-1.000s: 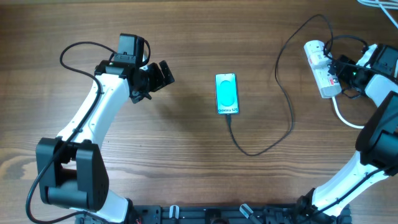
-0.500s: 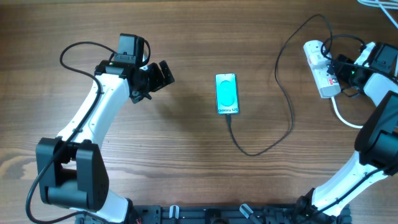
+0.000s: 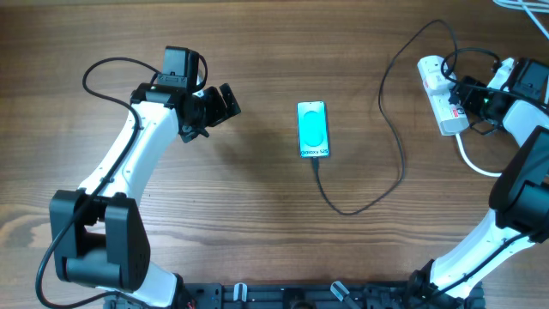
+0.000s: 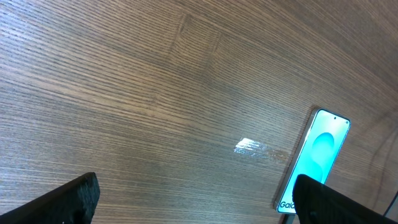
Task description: Plug charger to phone and switch on socket
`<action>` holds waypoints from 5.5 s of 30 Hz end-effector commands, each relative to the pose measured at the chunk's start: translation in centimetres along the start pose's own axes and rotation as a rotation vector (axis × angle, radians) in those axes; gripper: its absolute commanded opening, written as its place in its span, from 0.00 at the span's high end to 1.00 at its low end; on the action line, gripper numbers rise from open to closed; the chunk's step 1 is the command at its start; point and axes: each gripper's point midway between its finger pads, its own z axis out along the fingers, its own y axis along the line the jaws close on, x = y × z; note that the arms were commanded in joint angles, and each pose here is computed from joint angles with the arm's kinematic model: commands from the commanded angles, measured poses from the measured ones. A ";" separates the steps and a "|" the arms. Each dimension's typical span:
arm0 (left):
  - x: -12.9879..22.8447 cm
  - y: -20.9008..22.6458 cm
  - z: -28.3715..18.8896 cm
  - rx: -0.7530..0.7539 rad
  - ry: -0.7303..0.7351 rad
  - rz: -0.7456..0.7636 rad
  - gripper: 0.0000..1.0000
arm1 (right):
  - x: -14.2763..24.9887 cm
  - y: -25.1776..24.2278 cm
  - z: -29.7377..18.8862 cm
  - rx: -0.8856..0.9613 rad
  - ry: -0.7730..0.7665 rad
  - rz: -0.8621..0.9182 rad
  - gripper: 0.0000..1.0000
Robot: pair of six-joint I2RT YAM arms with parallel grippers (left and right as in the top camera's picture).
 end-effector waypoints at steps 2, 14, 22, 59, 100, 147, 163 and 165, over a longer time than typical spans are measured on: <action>-0.4 0.3 -0.5 -0.009 -0.022 -0.014 0.00 | -0.1 0.3 -1.5 -0.027 0.030 -0.009 0.01; -0.4 0.3 -0.5 -0.009 -0.022 -0.014 0.00 | 0.3 0.4 -3.9 -0.028 0.059 -0.149 0.00; -0.4 0.3 -0.5 -0.008 -0.022 -0.014 0.00 | 0.3 0.3 -3.9 -0.024 0.060 -0.149 0.00; 1.3 3.8 -6.5 0.281 -0.683 0.093 0.00 | -0.2 0.3 -3.9 -0.024 0.038 -0.155 0.00; 7.1 10.3 -12.7 0.227 -1.136 0.281 0.00 | -0.2 0.3 -3.9 -0.023 0.038 -0.155 0.00; 7.1 10.3 -12.7 0.227 -1.136 0.281 0.00 | 10.6 11.3 -12.4 -0.190 -0.261 -0.572 0.00; 7.1 10.3 -12.7 0.227 -1.136 0.281 0.00 | 17.2 10.5 -15.3 -0.258 -0.521 -0.496 0.00; 7.1 10.3 -12.7 0.227 -1.136 0.281 0.00 | 17.8 10.4 -15.6 -0.265 -0.541 -0.479 0.00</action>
